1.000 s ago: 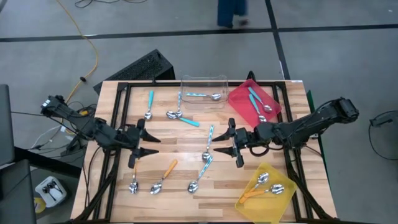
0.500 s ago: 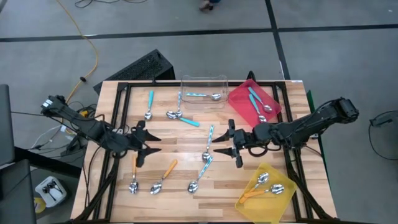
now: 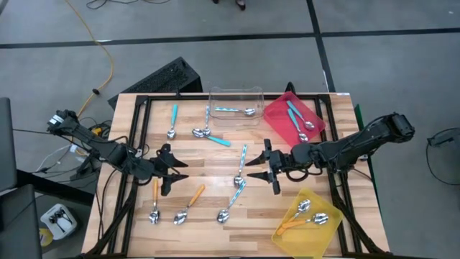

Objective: Sort silverware by color (type)
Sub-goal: Put the white-blue spoon into the transparent bin

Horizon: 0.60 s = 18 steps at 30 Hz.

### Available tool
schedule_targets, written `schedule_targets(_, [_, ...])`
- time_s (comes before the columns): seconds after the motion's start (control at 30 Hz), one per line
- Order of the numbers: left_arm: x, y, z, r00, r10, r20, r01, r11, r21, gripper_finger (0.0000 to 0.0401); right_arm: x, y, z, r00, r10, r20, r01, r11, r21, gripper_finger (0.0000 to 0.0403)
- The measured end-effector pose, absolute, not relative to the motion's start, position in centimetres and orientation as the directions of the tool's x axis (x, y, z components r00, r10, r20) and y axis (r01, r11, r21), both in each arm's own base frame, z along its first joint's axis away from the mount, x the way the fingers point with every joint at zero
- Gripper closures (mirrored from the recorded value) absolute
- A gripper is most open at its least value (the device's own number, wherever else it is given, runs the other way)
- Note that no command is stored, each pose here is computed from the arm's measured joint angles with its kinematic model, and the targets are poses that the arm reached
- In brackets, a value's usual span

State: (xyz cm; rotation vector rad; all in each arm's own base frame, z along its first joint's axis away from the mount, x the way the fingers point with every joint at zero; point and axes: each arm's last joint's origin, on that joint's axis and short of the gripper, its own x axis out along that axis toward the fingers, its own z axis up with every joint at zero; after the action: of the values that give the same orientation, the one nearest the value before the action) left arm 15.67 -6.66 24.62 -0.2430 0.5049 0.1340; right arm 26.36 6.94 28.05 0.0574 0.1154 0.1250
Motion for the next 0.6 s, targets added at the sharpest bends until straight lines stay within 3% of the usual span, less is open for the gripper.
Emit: schedule_targets(0.6, [15.67,-6.68,24.7,0.872,0.068,-0.486,-0.183,0.964,-0.192,0.0216,26.36,6.94,28.0,0.985,0.128,-0.116,-0.12,0.99,0.072,0.0214])
